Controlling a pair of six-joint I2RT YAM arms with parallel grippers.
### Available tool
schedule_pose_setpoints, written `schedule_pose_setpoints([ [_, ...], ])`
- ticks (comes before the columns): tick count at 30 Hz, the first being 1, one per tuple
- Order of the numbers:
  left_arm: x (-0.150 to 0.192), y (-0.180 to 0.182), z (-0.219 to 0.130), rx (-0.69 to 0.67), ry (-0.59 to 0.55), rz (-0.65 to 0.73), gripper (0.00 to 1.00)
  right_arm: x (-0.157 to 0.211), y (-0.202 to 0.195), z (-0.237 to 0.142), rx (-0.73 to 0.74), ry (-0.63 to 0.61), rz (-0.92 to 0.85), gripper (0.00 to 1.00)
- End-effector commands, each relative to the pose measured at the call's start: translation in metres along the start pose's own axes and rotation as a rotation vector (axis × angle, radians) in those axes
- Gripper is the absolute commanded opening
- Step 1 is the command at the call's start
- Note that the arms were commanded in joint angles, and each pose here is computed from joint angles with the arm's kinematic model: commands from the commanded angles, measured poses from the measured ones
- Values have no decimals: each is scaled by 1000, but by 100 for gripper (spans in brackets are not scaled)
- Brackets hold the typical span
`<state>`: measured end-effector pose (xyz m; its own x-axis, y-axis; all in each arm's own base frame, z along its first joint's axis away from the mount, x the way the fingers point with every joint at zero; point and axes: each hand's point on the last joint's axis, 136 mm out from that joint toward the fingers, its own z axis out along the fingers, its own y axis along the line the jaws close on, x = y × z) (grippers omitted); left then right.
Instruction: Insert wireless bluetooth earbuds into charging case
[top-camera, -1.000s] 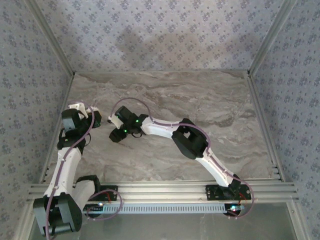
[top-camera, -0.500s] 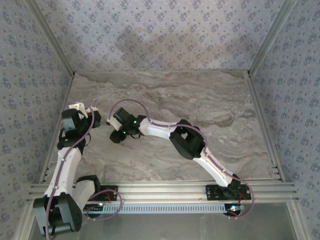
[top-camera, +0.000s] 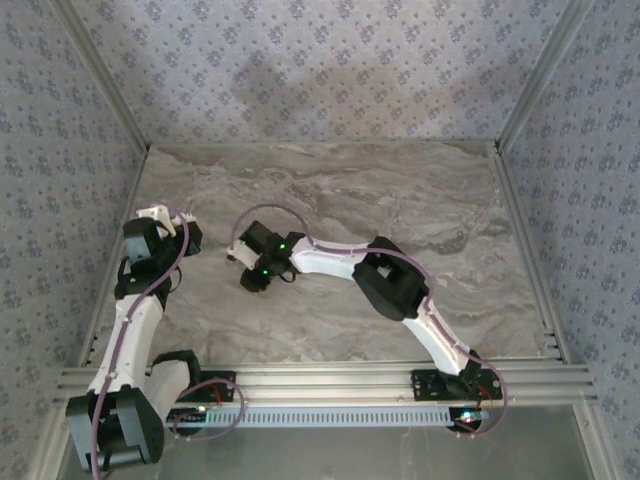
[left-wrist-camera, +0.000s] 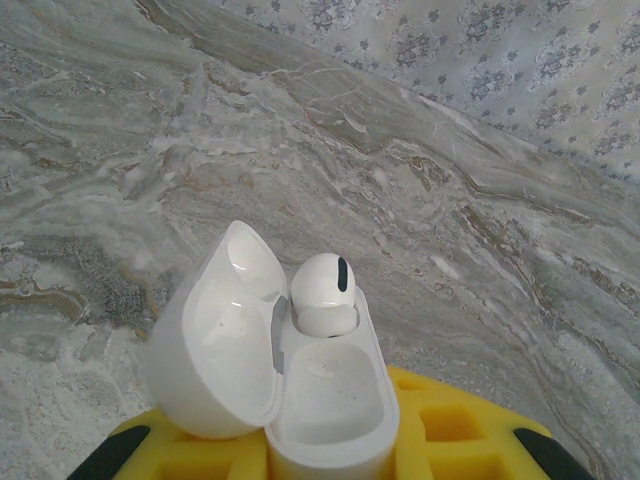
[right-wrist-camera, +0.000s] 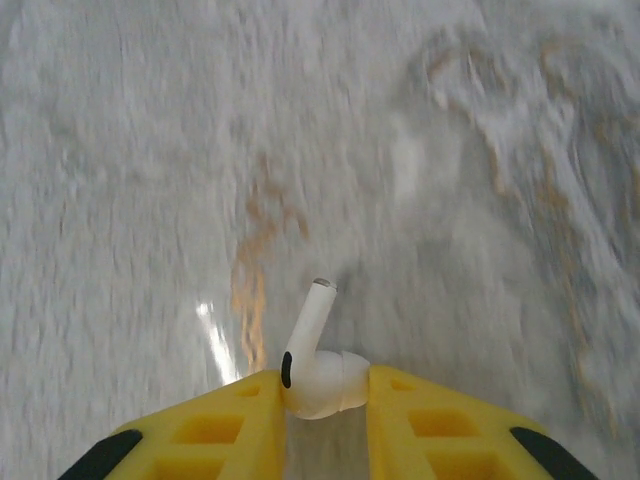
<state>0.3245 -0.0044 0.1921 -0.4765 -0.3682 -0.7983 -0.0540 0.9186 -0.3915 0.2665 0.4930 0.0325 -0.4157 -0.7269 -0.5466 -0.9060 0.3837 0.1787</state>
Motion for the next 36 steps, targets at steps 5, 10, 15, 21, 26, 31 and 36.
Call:
schedule_pose_setpoints([
  [5,-2,-4,-1,29,-16,13,11,37,-9,-56,-11,93,-12,25],
  [10,4,-5,1,43,1,12,11,82,-3,-92,-8,236,-110,25],
  [15,5,-7,1,55,6,17,11,122,-8,-124,38,383,-296,26],
  [21,6,-13,5,73,17,23,11,154,1,-134,39,522,-505,26],
  [26,6,-19,10,89,32,38,11,178,7,-126,34,599,-618,25],
  [31,8,-25,13,99,42,51,11,190,7,-120,-7,632,-661,27],
  [36,9,-27,13,97,45,53,11,190,10,-117,-43,612,-681,36],
])
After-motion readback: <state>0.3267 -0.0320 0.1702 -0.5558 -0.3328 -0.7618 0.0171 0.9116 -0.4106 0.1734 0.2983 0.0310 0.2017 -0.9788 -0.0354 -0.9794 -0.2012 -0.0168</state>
